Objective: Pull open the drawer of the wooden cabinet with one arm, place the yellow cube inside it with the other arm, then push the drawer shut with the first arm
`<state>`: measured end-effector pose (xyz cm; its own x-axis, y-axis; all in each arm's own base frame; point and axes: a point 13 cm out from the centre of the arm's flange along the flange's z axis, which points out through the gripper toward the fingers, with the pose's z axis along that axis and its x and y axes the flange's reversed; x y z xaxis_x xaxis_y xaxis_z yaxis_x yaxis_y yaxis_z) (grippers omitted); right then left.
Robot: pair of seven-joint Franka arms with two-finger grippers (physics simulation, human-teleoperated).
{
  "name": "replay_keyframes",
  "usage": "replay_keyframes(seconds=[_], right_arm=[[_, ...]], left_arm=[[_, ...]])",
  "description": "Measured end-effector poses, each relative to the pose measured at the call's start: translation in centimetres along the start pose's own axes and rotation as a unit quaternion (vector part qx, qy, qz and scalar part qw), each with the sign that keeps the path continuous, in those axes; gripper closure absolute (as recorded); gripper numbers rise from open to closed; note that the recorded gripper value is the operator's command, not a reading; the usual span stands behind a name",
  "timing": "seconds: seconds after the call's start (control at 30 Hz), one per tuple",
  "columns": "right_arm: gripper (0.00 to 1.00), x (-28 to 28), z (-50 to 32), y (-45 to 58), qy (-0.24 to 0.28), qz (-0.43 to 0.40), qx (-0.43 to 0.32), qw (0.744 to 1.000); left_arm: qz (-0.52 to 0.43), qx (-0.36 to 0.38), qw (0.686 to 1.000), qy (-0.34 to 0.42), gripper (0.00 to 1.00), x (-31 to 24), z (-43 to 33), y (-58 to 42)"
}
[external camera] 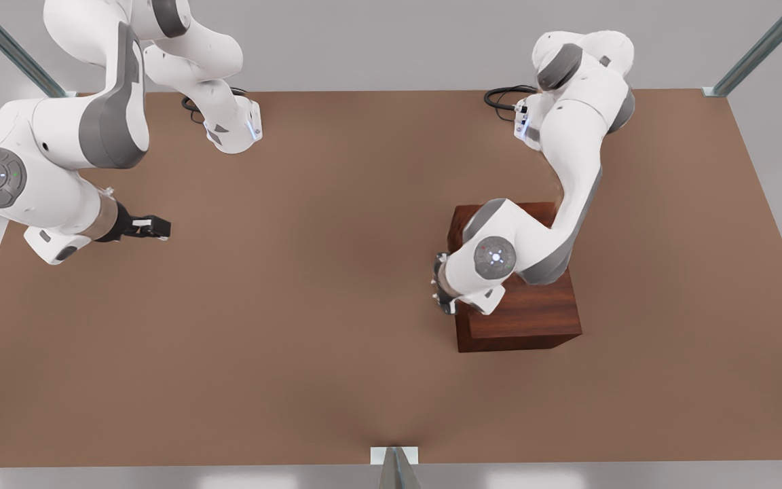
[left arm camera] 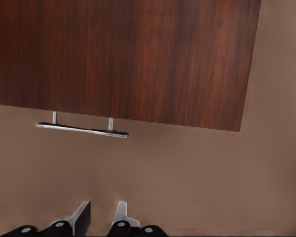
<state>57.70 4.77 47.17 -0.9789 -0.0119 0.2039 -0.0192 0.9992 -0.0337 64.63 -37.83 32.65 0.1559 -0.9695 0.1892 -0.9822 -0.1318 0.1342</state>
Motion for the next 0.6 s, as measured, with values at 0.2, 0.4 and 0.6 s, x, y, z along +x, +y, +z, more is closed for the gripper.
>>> replay_keyframes(seconds=[0.2, 0.4, 0.6], right_arm=[[0.0, -0.1, -0.2, 0.2, -0.003, 0.001, -0.002, 1.0], [0.0, -0.2, -0.3, -0.1, -0.005, 0.006, -0.005, 1.0], [0.0, -0.2, -0.2, -0.1, -0.004, 0.007, -0.004, 1.0]], left_arm=[[0.135, 0.023, 0.976, -0.17, 0.0, -21.8, -19.6, 4.5], [0.391, -0.05, 0.91, -0.129, 0.0, -20.0, -18.7, 7.2], [0.563, -0.093, 0.813, -0.111, 0.0, -19.2, -17.6, 8.0]])
